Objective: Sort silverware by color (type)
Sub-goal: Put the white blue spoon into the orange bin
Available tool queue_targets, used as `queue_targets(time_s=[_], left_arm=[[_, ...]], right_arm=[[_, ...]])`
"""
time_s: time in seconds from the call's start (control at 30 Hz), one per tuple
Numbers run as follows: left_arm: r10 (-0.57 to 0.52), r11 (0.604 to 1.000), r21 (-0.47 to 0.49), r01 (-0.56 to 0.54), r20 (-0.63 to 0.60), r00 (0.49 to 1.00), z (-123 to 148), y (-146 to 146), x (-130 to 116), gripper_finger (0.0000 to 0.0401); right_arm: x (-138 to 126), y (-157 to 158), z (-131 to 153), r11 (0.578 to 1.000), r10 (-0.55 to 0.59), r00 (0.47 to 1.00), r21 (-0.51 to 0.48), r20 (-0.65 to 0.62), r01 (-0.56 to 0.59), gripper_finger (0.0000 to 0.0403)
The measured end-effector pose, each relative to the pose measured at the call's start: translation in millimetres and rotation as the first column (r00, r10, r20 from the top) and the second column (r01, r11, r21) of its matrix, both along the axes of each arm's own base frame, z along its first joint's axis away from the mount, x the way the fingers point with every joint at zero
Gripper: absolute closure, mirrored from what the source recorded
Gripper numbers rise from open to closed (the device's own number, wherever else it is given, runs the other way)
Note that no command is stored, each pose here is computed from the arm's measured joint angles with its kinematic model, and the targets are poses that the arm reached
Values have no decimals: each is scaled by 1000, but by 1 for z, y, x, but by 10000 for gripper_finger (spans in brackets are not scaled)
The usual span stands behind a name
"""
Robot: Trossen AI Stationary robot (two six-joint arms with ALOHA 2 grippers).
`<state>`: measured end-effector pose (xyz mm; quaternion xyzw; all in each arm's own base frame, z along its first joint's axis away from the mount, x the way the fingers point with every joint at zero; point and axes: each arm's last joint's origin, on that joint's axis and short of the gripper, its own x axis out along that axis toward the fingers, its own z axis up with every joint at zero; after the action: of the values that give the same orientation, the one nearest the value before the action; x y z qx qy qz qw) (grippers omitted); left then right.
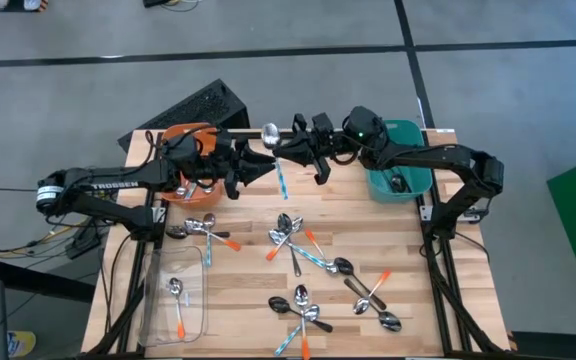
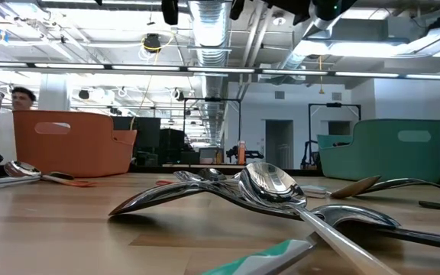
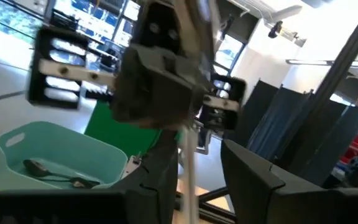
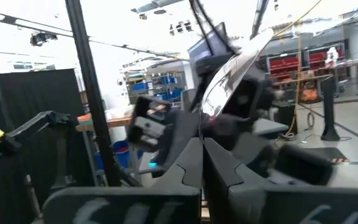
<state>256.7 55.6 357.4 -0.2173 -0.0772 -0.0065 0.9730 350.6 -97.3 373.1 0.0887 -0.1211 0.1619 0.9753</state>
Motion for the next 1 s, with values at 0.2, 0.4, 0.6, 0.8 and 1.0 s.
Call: queue_targets(time_s=[0.2, 0.4, 0.6, 0.8, 1.0], left_arm=[[8, 999, 33, -9, 27, 1000, -3, 2, 9, 298], [-113, 992, 55, 110, 58, 992, -10, 2, 22, 299], [-97, 995, 19, 97, 19, 995, -13, 4, 21, 371], [110, 992, -39, -118, -177, 978, -13, 11, -9, 389], [487, 822, 13, -569, -534, 691, -32, 27, -64, 392]], right_arm=[[2, 8, 0, 1000, 16, 1000, 4, -2, -16, 384], [4, 11, -2, 1000, -28, 1000, 11, -12, 28, 385], [4, 9, -2, 999, -46, 999, 26, -20, 47, 386], [1, -6, -8, 982, -144, 983, 104, -116, 156, 342], [-7, -25, -16, 942, -239, 938, 173, -250, 286, 303]])
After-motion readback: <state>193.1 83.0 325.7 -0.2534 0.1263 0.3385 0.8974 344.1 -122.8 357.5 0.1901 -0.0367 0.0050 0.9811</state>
